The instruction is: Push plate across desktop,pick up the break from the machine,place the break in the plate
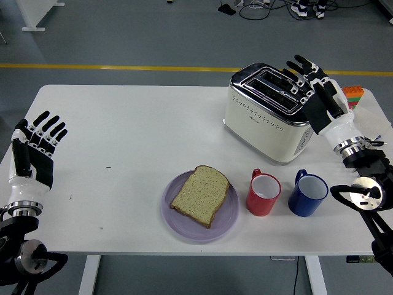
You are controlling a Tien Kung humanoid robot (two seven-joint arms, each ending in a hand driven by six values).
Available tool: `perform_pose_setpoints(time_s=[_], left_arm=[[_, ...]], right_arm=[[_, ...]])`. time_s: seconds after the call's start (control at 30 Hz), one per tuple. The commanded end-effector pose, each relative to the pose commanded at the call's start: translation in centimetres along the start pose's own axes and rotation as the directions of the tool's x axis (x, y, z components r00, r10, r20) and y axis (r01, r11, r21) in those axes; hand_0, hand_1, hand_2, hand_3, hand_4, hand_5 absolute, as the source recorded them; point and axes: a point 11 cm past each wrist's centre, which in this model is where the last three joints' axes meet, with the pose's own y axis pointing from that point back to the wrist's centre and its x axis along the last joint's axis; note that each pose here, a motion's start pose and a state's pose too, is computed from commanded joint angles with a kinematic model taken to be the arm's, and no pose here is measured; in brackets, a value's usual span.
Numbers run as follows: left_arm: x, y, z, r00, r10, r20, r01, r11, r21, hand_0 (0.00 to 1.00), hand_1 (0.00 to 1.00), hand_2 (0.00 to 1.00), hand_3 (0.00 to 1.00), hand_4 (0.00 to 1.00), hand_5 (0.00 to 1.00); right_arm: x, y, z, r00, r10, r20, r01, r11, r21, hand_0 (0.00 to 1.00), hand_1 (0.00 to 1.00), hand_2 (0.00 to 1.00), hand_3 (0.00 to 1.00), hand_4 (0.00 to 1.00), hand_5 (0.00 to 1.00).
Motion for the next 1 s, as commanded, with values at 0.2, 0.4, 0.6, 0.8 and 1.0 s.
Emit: perform_pose_setpoints(time_s=[0.2,0.4,0.6,0.8,1.0], left_arm=[[0.3,0.3,-0.1,1.0,0.016,-0.005,-0.016,1.0,0.005,0.745,0.718,0.724,0.692,0.477,0.998],[0.2,0.5,-0.3,1.0,0.012,-0.017,-0.011,1.0,0.019,0.748,0.722,0.733,0.691,0.479,0.998],[0.1,0.6,-0.8,1.0,0.006,-0.015,-0.006,0.999,0.05,0.748,0.724,0.736,0.692,0.482,0.998],[0.1,0.6,-1.0,1.0,0.005,-0.023,-0.004,0.998,0.059,0.749,0.738,0.746,0.696,0.484,0.998],[0.0,0.4,-0.8,0.999,0.01,-0.033,-0.008,0.999,0.051,0.751,0.748,0.765,0.711,0.487,0.998]], right_arm=[[5.0,3.8,1.0,0.987,0.156,0.025,-0.156,0.988,-0.006,0.802,0.767,0.745,0.724,0.62,0.37],[7.0,6.2,3.1,0.977,0.211,0.01,-0.21,0.975,-0.067,0.801,0.767,0.744,0.725,0.606,0.365],[7.5,7.3,4.1,0.974,0.227,0.011,-0.225,0.97,-0.093,0.801,0.767,0.744,0.723,0.583,0.341],[7.5,6.8,3.2,0.975,0.224,-0.013,-0.224,0.972,-0.065,0.801,0.767,0.743,0.719,0.566,0.332],[7.8,6.5,2.6,0.972,0.234,-0.01,-0.234,0.971,-0.044,0.8,0.765,0.743,0.718,0.559,0.332]])
